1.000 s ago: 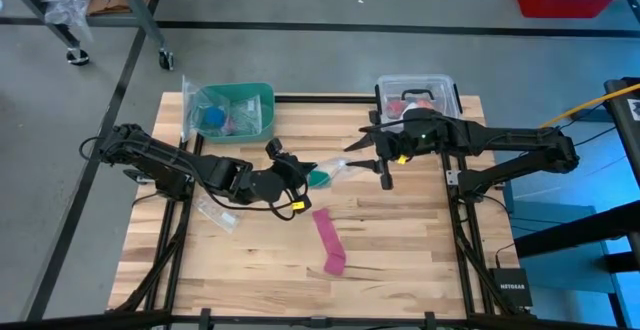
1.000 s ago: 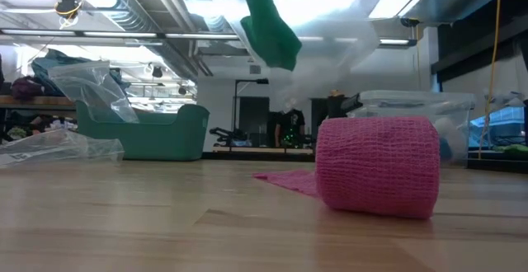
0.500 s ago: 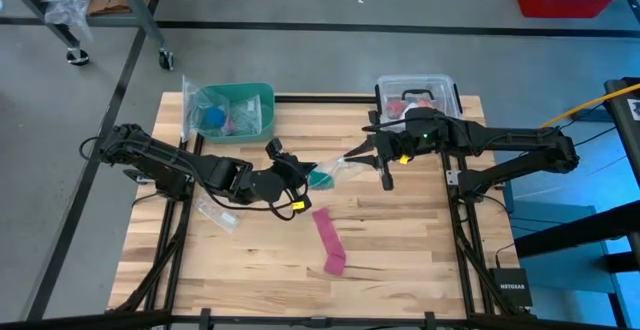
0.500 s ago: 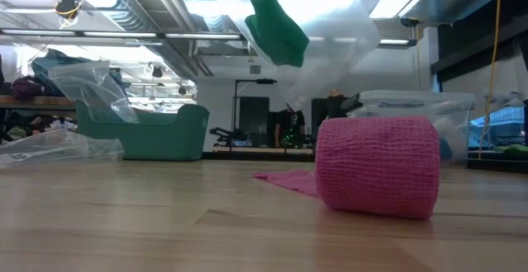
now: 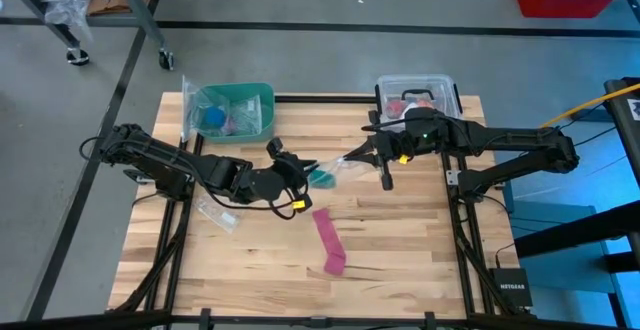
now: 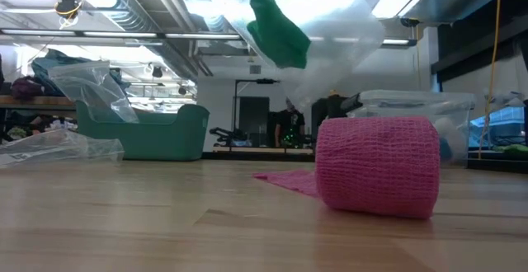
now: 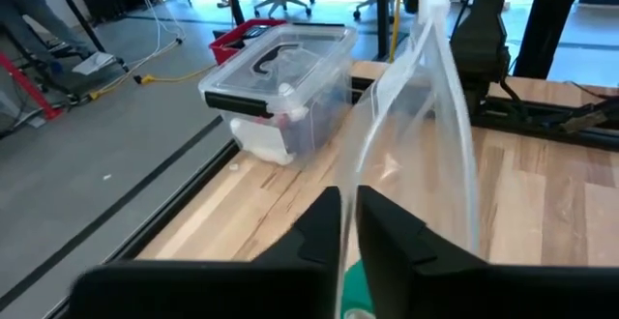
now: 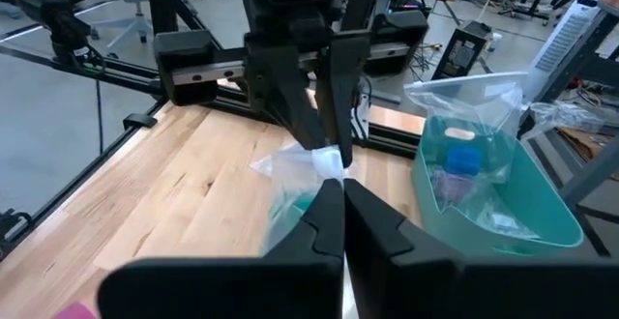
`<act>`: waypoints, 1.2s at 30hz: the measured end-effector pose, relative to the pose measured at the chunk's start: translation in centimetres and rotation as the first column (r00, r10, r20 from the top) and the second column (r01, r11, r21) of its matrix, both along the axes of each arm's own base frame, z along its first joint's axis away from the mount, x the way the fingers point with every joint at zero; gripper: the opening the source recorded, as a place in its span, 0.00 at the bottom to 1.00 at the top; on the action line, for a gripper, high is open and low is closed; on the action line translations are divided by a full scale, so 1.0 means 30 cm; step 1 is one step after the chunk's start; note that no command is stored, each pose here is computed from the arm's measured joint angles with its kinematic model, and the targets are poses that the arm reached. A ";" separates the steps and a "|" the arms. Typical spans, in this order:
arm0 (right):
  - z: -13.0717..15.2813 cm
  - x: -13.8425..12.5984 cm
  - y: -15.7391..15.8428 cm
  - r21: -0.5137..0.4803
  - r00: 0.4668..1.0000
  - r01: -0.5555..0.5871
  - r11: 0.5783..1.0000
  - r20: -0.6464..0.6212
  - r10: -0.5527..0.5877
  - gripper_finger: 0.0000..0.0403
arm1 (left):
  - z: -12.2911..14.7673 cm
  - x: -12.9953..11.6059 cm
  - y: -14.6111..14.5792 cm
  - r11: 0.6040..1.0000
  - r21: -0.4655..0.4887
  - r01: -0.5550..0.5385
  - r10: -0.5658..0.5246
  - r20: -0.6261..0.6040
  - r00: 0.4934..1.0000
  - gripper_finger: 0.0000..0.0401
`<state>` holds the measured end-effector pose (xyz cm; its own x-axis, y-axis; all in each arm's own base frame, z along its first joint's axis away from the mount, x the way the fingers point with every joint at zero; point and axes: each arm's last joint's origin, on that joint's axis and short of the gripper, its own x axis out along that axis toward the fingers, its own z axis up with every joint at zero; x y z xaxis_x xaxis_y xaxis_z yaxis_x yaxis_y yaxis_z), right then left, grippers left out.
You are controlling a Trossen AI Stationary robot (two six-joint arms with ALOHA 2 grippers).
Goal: Roll bandage
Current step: Close the transparent zip bag
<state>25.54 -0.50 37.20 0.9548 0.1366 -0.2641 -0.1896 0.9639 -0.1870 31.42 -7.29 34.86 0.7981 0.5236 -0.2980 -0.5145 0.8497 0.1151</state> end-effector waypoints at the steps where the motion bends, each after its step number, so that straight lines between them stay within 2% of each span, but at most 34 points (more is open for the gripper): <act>1: 0.000 0.000 0.000 -0.001 1.000 0.004 1.000 -0.001 -0.004 0.01 | 0.000 0.000 0.000 1.000 0.004 0.002 -0.002 -0.004 1.000 0.09; 9: -0.019 -0.005 -0.009 -0.021 0.994 0.093 0.995 -0.062 -0.094 0.01 | 0.000 0.001 -0.002 0.999 -0.031 0.013 -0.013 0.014 1.000 0.36; 13: -0.033 0.002 -0.011 -0.027 0.990 0.111 0.993 -0.090 -0.113 0.01 | 0.015 0.009 -0.001 0.999 -0.047 0.023 -0.020 0.064 0.998 0.43; 18: -0.065 0.043 -0.010 -0.019 0.989 0.085 0.996 -0.121 -0.087 0.00 | 0.034 0.029 0.039 0.998 -0.065 0.004 0.004 0.131 0.991 0.44; 22: -0.095 0.074 -0.010 -0.016 0.985 0.076 0.997 -0.153 -0.077 0.00 | 0.033 0.058 0.073 0.994 -0.098 0.052 -0.035 0.167 0.985 0.44; 28: -0.103 0.088 -0.011 -0.016 0.985 0.075 0.997 -0.152 -0.076 0.00 | -0.003 0.095 0.105 0.993 -0.089 0.074 -0.062 0.124 0.990 0.44; 36: -0.101 0.087 -0.011 -0.016 0.986 0.075 0.997 -0.147 -0.077 0.00 | -0.013 0.103 0.101 0.992 -0.054 0.117 -0.112 0.086 0.990 0.44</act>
